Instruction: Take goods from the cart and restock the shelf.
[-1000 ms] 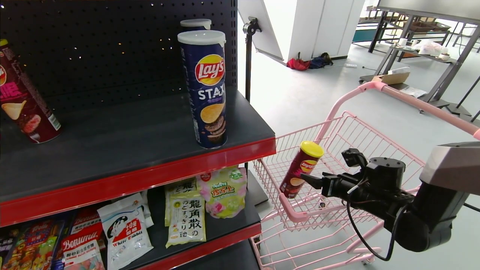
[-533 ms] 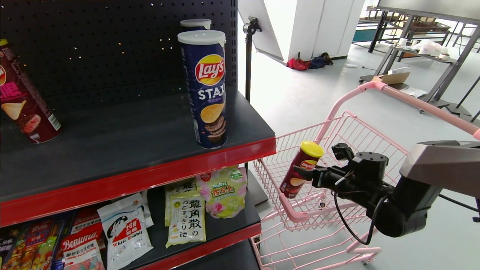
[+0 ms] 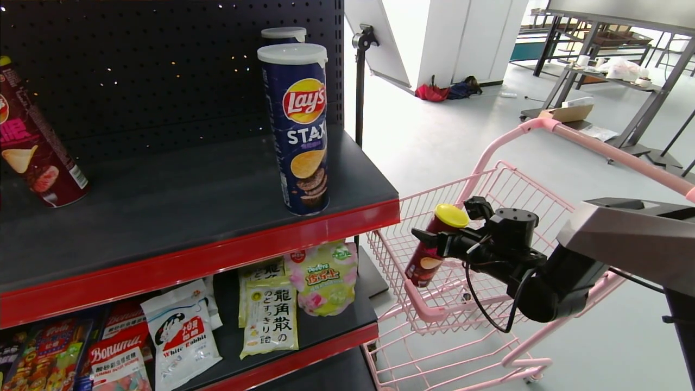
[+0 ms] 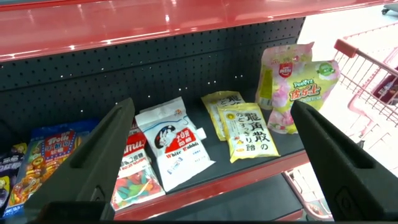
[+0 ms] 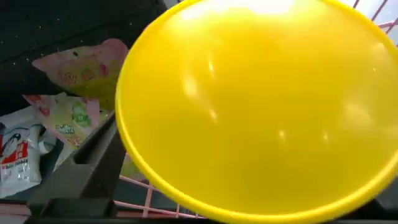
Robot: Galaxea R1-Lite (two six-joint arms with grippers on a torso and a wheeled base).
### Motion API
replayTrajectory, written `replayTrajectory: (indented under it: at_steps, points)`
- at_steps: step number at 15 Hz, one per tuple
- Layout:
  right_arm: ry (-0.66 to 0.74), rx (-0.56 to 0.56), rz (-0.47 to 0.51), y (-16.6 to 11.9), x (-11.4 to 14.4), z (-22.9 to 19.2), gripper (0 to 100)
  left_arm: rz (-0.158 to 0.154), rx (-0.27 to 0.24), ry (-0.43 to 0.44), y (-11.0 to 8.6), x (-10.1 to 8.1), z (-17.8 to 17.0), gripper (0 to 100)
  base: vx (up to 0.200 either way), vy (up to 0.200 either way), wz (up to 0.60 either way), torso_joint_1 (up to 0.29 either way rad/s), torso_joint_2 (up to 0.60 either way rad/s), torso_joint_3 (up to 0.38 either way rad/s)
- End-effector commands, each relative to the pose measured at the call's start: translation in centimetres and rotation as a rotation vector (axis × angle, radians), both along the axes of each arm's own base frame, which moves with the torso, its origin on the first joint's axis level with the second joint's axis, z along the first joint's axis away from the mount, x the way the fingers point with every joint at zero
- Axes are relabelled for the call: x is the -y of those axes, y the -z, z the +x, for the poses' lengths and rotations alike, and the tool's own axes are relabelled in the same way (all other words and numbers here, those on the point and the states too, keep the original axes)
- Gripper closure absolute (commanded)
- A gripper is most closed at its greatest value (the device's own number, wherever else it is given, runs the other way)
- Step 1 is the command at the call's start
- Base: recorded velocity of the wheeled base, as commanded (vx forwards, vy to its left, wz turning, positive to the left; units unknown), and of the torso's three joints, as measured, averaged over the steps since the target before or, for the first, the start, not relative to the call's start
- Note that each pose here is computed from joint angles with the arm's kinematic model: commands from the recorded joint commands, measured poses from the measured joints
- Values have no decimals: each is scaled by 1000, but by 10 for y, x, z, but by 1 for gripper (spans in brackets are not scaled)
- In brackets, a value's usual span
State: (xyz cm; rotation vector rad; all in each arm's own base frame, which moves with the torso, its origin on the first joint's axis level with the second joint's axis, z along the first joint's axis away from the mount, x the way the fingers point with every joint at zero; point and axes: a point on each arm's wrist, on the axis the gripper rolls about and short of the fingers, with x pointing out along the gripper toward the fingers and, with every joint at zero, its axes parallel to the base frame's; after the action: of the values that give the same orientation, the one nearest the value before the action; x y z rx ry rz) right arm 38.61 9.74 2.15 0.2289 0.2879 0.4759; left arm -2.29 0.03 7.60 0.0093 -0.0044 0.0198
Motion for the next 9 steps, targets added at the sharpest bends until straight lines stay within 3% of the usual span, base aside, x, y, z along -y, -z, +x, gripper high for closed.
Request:
replayTrajectory:
  at_steps: [1, 5, 6, 9]
  points:
    - [-7, 15, 3, 2, -6, 6, 0, 0, -1, 0, 0, 0, 0, 0, 0, 0, 0, 0, 0, 0]
    - [6, 11, -4, 10, -9, 11, 0, 0, 0, -2, 0, 0, 0, 0, 0, 0, 0, 0, 0, 0]
    - [16, 10, -6, 12, -9, 12, 100, 0, 0, 0, 0, 0, 0, 0, 0, 0, 0, 0, 0, 0]
    - [25, 15, -7, 13, -9, 15, 100, 0, -1, 1, 0, 0, 0, 0, 0, 0, 0, 0, 0, 0]
